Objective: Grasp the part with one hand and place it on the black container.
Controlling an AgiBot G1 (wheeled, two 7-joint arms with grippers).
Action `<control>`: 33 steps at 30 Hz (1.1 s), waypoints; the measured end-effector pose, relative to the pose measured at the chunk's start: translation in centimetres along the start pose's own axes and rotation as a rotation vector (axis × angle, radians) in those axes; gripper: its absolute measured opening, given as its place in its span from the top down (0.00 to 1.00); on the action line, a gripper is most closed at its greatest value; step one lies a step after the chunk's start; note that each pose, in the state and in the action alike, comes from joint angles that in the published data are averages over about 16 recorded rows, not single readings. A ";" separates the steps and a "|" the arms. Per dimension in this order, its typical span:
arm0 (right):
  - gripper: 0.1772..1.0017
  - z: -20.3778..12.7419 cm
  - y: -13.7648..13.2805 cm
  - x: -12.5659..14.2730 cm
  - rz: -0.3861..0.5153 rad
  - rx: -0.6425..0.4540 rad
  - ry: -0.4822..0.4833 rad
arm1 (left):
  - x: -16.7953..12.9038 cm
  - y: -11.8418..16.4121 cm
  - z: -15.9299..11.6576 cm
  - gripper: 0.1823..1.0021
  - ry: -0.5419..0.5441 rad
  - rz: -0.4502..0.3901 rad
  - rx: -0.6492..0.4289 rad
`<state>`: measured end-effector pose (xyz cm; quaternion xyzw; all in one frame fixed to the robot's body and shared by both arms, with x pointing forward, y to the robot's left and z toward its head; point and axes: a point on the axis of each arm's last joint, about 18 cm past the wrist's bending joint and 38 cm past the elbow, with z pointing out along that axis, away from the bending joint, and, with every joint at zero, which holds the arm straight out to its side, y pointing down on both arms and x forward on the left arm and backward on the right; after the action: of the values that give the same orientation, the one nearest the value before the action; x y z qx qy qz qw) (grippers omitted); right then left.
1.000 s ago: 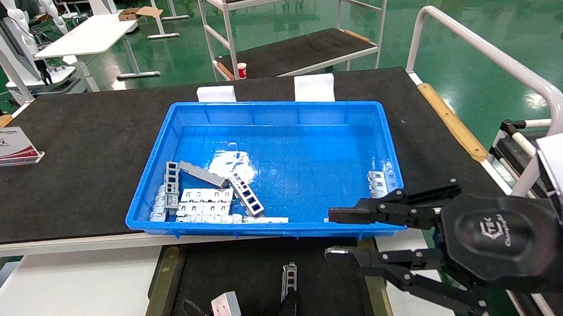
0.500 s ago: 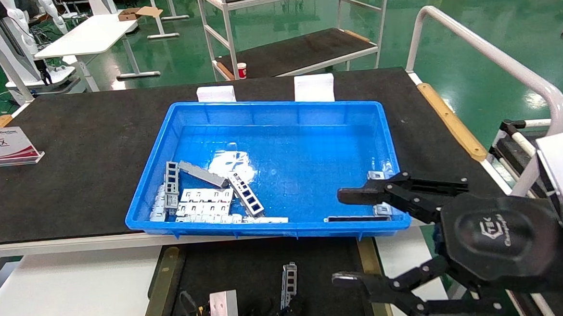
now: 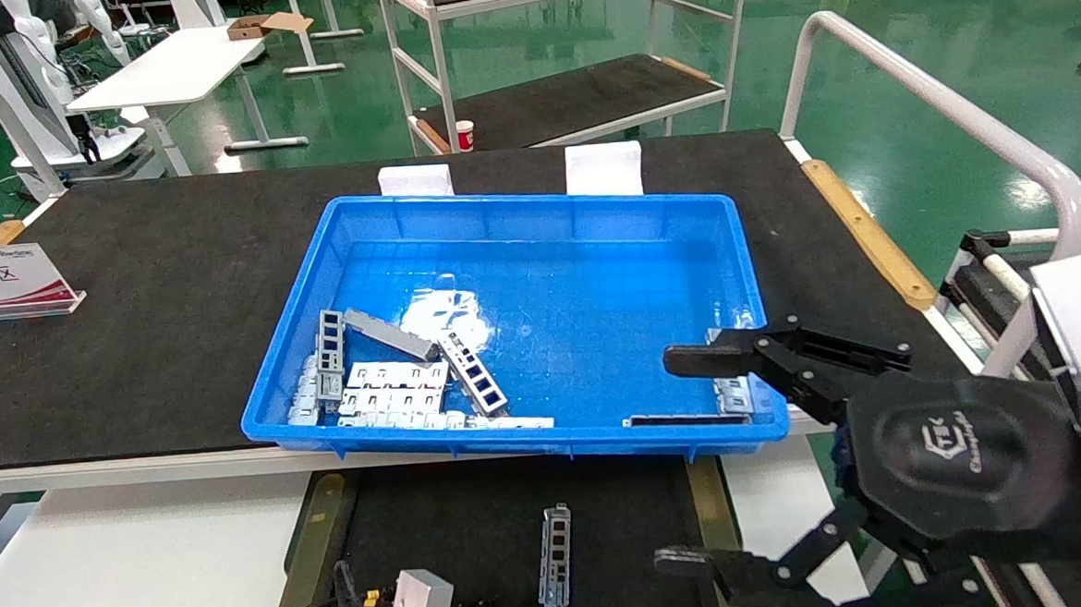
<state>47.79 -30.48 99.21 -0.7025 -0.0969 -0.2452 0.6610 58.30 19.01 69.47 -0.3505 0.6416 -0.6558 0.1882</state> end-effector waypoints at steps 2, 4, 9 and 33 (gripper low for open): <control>0.06 0.0 0.0 0.0 0.000 0.000 0.000 | 0.2 -0.5 -0.6 0.02 0.038 0.029 -0.006; 0.04 0.0 0.0 0.0 0.000 0.000 0.000 | 0.5 -1.0 -1.3 0.01 0.073 0.056 -0.011; 0.01 0.0 0.0 0.0 0.000 0.000 0.000 | 1.1 -2.8 -2.8 0.00 0.147 0.112 -0.010; 0.00 0.0 0.0 0.0 0.000 0.000 0.000 | 3.5 -14.4 -7.5 0.00 0.372 0.305 0.075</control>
<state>47.79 -30.48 99.21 -0.7025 -0.0969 -0.2452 0.6610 53.62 23.40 84.80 -0.1156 0.6859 -0.6964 0.1766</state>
